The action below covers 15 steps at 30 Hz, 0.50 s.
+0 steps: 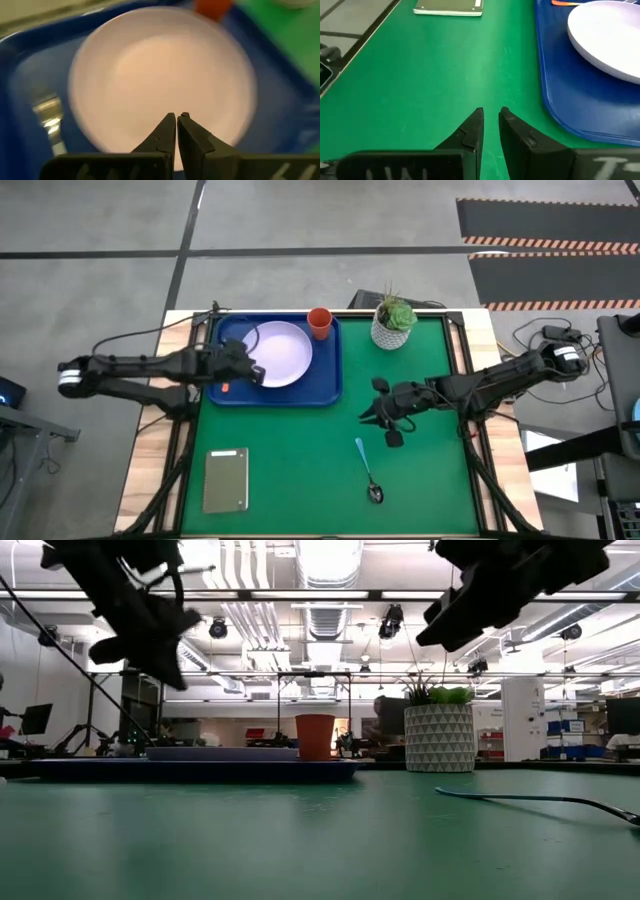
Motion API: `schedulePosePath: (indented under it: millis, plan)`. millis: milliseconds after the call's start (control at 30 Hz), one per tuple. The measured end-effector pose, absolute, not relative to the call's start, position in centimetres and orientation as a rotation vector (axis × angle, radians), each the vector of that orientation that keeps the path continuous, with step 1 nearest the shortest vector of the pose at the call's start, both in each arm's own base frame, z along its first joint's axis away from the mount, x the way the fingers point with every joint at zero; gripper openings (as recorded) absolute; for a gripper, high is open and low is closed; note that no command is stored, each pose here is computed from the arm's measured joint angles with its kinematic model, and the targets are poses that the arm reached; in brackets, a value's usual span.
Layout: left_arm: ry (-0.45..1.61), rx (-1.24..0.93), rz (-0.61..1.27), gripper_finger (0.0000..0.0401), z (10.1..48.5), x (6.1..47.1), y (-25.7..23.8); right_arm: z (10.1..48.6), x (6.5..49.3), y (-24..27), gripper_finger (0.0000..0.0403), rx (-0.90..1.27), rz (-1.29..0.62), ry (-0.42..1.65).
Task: Pick and place plate/cup/fork/spoon on tray
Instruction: Put the blue spoon on the blue tray to the right of the white plate
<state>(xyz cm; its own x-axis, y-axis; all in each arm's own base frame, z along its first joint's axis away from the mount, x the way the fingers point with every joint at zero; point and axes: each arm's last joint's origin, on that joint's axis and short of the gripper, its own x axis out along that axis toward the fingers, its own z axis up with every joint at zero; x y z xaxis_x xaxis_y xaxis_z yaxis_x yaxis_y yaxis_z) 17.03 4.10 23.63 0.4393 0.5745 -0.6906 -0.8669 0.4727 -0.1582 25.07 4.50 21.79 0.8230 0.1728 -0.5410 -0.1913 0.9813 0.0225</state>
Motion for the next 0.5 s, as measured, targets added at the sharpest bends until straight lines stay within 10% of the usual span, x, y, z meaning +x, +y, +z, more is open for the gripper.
schedulePosePath:
  millis: [500]
  plan:
    - [0.442, -0.465, 0.53, 0.0, 24.4, 20.5, -3.0, 22.5, 23.4, 10.7, 0.0049, 0.124, 0.21, 0.608]
